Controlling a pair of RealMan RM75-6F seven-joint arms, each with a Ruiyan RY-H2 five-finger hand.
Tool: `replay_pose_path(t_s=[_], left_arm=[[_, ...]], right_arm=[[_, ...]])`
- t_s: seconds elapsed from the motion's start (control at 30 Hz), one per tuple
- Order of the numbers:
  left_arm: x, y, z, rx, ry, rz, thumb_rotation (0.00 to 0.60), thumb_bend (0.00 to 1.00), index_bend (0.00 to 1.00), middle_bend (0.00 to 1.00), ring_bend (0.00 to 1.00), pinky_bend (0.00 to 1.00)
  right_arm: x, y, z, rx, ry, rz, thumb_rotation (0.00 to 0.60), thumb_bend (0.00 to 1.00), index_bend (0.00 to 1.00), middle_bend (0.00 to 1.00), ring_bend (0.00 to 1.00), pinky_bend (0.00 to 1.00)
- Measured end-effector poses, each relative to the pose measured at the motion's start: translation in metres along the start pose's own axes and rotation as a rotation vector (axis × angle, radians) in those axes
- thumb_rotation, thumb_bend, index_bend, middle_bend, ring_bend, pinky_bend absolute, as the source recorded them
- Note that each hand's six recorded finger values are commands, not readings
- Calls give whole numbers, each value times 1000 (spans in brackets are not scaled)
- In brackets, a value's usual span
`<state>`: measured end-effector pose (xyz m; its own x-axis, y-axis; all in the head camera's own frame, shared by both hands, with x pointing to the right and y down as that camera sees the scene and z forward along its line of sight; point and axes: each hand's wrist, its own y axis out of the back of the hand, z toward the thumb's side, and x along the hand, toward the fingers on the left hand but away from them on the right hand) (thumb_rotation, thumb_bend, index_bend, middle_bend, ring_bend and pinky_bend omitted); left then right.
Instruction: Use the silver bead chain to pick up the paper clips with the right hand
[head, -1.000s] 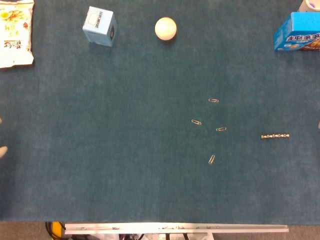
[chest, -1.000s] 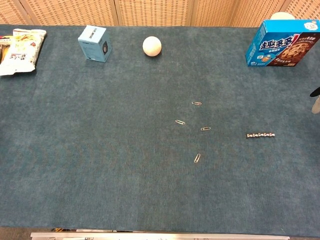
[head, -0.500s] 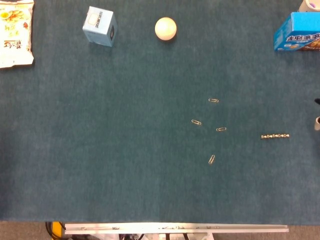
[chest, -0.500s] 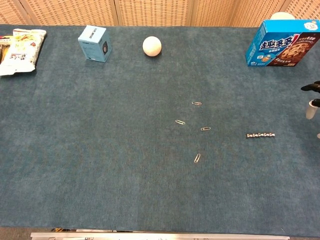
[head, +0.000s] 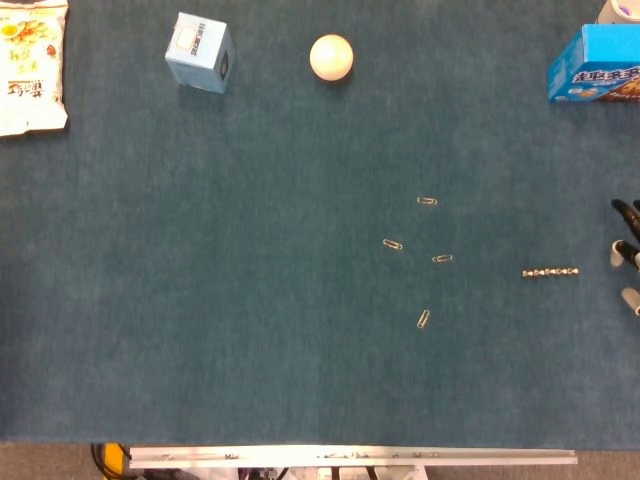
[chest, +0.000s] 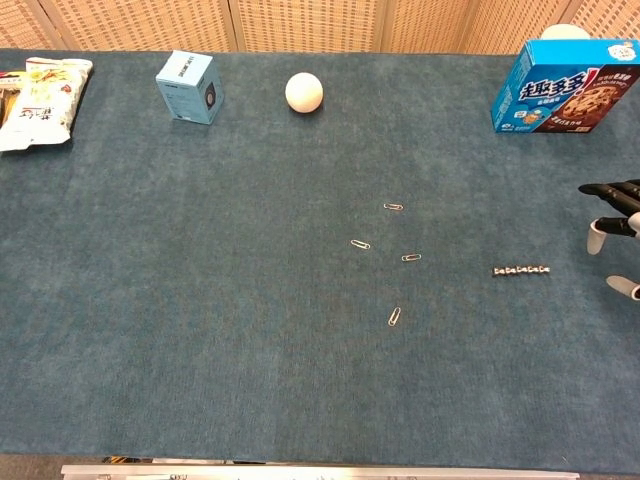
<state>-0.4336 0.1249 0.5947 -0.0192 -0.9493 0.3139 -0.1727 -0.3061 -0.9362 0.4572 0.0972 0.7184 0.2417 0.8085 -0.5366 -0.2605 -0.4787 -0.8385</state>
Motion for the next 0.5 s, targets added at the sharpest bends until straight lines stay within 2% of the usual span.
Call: replay_pose_path(t_s=[0.27, 0.5], left_arm=[[1, -1, -1, -3, 3, -6, 600, 0, 403, 359, 306, 435], [1, -2, -2, -1, 7, -15, 600, 0, 403, 359, 306, 435]], right_arm=[[-6, -10, 8, -59, -53, 2, 600, 242, 462, 45, 0, 56], [-12, -8, 18, -115, -59, -8, 600, 269, 487, 58, 0, 56]])
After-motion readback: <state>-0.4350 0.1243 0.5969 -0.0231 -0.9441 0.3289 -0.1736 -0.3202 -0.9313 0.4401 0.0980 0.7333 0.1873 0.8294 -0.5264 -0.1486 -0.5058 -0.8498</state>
